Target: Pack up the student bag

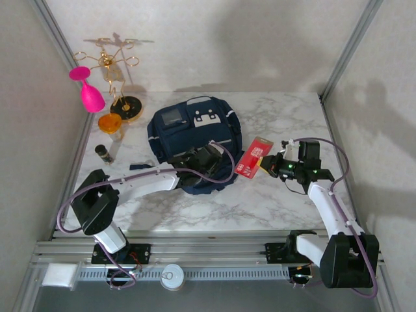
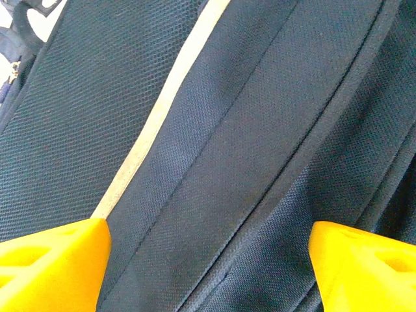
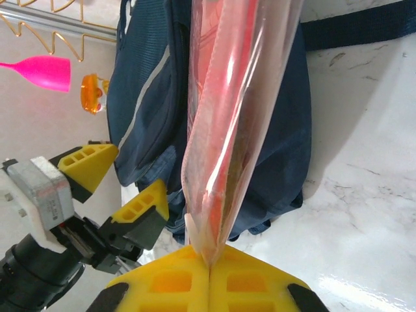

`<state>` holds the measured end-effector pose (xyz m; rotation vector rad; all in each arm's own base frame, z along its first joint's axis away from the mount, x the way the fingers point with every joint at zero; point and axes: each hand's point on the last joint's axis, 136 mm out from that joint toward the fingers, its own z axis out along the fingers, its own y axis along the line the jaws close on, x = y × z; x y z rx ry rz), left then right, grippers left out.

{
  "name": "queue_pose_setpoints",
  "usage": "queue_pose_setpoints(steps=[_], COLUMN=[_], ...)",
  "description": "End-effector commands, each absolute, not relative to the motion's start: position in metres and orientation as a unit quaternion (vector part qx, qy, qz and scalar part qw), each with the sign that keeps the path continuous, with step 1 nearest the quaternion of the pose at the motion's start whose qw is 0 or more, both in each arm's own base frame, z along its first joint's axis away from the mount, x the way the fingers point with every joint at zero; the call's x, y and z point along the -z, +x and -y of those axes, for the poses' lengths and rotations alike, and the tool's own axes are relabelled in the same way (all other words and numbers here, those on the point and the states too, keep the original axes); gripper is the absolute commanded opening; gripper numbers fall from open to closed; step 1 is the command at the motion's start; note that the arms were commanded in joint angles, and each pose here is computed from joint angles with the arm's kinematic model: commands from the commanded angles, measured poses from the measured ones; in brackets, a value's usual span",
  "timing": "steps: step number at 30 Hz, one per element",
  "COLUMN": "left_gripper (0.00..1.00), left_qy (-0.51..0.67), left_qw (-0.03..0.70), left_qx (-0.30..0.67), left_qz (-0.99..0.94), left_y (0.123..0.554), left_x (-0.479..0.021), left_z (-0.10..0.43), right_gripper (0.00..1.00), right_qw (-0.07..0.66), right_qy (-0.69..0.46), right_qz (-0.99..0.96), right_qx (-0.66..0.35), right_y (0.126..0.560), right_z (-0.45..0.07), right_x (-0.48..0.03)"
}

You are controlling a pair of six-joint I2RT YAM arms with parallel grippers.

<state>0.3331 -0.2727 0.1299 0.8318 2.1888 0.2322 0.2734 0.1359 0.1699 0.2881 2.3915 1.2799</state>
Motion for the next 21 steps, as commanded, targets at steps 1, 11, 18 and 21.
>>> queue_pose_setpoints(steps=[1,11,18,21], left_gripper=[0.77,0.56,0.35,0.20], left_qy=[0.339,0.309,0.304,0.301], left_qw=[0.366,0.404,0.413,0.411], left_qx=[-0.121,-0.093,-0.075,-0.060], left_qz=[-0.858,-0.856,-0.855,-0.859], left_y=[0.341,0.360,0.367,0.368], left_x=[-0.130,-0.179,-0.188,-0.187], left_z=[0.262,0.247,0.248,0.254], right_gripper=[0.00,0.00,0.00,0.00], right_qw=[0.208,0.198,0.186,0.179], right_qy=[0.092,0.078,0.077,0.092], right_qz=[-0.852,-0.851,-0.836,-0.827], right_qx=[-0.472,-0.480,-0.511,-0.525], right_y=[0.276,0.272,0.269,0.271], right_z=[-0.141,-0.156,-0.176,-0.185], right_x=[-0.177,-0.177,-0.183,-0.182])
